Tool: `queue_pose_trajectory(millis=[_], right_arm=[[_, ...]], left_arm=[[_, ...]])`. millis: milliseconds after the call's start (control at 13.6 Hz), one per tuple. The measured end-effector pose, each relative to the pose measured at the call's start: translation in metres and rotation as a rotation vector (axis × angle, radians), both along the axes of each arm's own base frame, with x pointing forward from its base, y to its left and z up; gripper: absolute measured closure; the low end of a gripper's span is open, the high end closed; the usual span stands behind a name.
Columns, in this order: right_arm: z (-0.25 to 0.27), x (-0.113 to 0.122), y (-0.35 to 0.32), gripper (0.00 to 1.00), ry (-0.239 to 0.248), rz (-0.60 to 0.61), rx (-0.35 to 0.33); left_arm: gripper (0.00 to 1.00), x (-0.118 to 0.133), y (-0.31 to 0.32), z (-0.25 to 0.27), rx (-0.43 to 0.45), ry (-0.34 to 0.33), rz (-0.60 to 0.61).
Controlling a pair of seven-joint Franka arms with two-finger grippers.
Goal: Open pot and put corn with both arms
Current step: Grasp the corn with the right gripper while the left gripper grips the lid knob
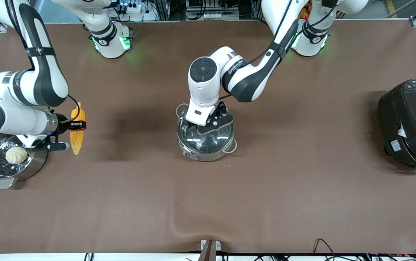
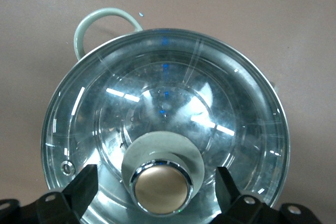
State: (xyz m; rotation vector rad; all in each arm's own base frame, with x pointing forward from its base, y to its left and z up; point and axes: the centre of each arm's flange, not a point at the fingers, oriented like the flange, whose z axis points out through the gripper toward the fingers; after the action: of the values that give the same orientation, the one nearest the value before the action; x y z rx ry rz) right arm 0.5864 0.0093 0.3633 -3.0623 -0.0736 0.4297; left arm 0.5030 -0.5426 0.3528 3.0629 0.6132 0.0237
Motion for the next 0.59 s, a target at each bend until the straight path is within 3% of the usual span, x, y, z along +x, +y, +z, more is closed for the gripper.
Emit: queue_pose_trajectory(millis=[221, 294, 589], right_arm=[[0.029, 0.011, 0.029, 0.66, -0.025, 0.038, -0.001], [0.035, 0.013, 0.035, 0.66, -0.036, 0.043, 0.001], [0.044, 0.017, 0.042, 0.66, -0.035, 0.028, 0.036]], left_arm=[[0.09, 0.000, 0.000, -0.003, 0.004, 0.003, -0.001], [0.21, 0.000, 0.000, -0.004, 0.004, 0.003, -0.001], [0.31, 0.000, 0.000, -0.004, 0.005, 0.003, -0.004]])
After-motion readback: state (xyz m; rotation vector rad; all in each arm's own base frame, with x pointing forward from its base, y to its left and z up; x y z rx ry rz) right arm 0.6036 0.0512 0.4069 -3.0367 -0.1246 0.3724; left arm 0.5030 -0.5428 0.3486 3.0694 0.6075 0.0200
